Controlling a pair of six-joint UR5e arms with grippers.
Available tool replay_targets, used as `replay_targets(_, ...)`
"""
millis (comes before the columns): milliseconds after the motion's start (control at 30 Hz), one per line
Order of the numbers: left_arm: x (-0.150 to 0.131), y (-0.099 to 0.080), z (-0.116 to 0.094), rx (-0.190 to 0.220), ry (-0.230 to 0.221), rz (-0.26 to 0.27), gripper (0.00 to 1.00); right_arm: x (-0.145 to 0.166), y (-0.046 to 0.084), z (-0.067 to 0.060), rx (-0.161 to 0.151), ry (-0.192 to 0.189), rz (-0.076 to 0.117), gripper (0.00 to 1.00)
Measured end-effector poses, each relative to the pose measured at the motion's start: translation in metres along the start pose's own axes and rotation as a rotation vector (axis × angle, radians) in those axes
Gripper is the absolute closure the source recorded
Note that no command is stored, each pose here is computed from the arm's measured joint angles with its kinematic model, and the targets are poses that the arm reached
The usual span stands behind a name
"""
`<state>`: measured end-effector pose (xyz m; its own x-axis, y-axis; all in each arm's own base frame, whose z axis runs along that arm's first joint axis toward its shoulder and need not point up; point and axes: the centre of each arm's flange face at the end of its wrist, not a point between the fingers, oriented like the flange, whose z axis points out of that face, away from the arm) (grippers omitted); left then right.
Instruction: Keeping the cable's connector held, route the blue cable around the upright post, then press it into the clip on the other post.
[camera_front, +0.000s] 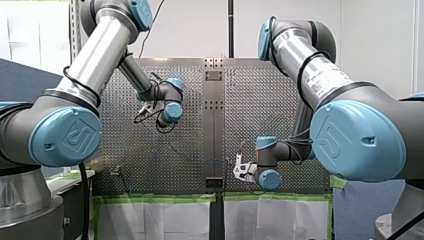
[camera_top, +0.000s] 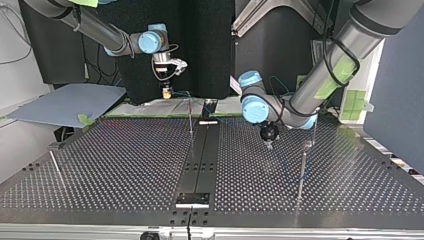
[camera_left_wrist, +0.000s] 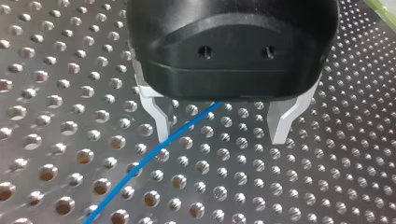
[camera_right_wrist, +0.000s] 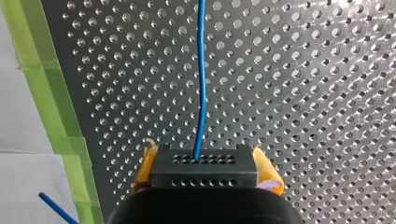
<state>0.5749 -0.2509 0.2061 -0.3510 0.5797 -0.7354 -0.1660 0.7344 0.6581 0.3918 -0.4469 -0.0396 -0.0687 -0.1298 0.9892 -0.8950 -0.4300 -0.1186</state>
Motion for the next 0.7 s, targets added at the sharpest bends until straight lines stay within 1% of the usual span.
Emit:
replay_targets(267, 0.023, -0.026, 0.003, 0.03, 0.032, 0.041, 0.0, 0.0, 0.0, 0.0, 0.001, 0.001, 0.0, 1.0)
replay_targets(433, 0.029, -0.033, 0.004, 0.036, 0.041, 0.05, 0.0, 0.0, 0.0, 0.0, 0.001, 0.003, 0.002, 1.0)
replay_targets(567, 0.032, -0.036, 0.004, 0.041, 0.045, 0.045, 0.0, 0.0, 0.0, 0.0, 0.001, 0.003, 0.003, 1.0)
replay_targets(700, 0.042, -0.045, 0.005, 0.056, 0.063, 0.057, 0.0, 0.0, 0.0, 0.0, 0.001, 0.003, 0.003, 1.0)
